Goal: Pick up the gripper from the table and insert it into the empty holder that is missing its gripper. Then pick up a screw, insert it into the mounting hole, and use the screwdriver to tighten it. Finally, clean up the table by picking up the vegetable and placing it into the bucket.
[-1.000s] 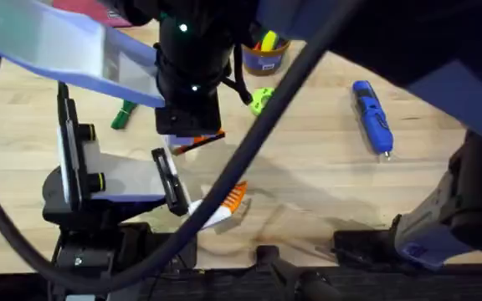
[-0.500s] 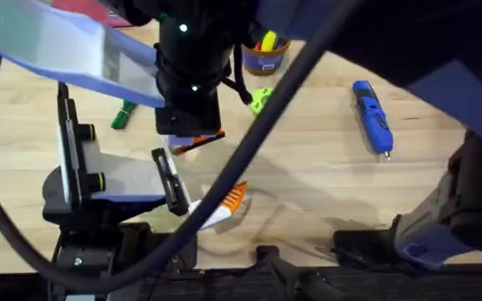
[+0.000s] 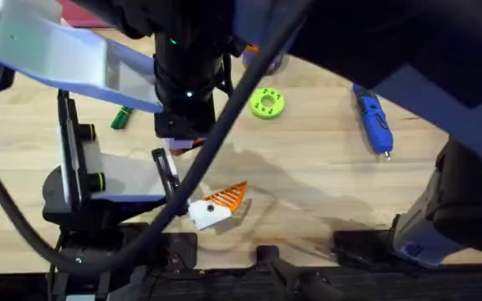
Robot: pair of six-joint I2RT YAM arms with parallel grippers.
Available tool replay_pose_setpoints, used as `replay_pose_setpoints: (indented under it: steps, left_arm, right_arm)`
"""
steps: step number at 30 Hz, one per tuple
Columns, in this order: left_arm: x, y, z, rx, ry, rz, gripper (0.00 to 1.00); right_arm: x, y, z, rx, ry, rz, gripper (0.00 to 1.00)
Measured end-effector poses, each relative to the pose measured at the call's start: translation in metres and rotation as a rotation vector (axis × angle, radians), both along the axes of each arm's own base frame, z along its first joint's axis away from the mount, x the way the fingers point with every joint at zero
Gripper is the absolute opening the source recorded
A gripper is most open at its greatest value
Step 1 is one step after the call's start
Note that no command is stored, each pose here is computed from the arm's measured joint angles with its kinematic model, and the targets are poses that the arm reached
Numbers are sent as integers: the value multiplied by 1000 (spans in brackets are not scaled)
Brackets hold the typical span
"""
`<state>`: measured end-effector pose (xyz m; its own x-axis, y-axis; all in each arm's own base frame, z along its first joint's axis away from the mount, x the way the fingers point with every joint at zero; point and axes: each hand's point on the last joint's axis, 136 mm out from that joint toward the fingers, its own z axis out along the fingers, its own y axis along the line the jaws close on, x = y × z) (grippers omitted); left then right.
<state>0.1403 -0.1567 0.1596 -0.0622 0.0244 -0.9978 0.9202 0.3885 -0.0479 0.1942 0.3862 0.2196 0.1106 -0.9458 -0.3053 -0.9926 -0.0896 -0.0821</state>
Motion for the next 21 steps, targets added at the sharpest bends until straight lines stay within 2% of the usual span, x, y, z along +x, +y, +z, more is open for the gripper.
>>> replay_pose_setpoints:
  steps: [6,7,12,13,15,21]
  left_arm:
    - [0,0,0,0,0,0,985]
    - [0,0,0,0,0,0,986]
    - [0,0,0,0,0,0,988]
    - [0,0,0,0,0,0,986]
    - [0,0,0,0,0,0,985]
    - [0,0,0,0,0,0,985]
  right_arm:
    - [0,0,0,0,0,-1,11]
    - [0,0,0,0,2,-6,120]
    - [0,0,0,1,4,-18,838]
    - [2,0,0,1,-1,-23,948]
    - [5,0,1,8,1,-50,990]
    - [18,1,16,82,2,-178,992]
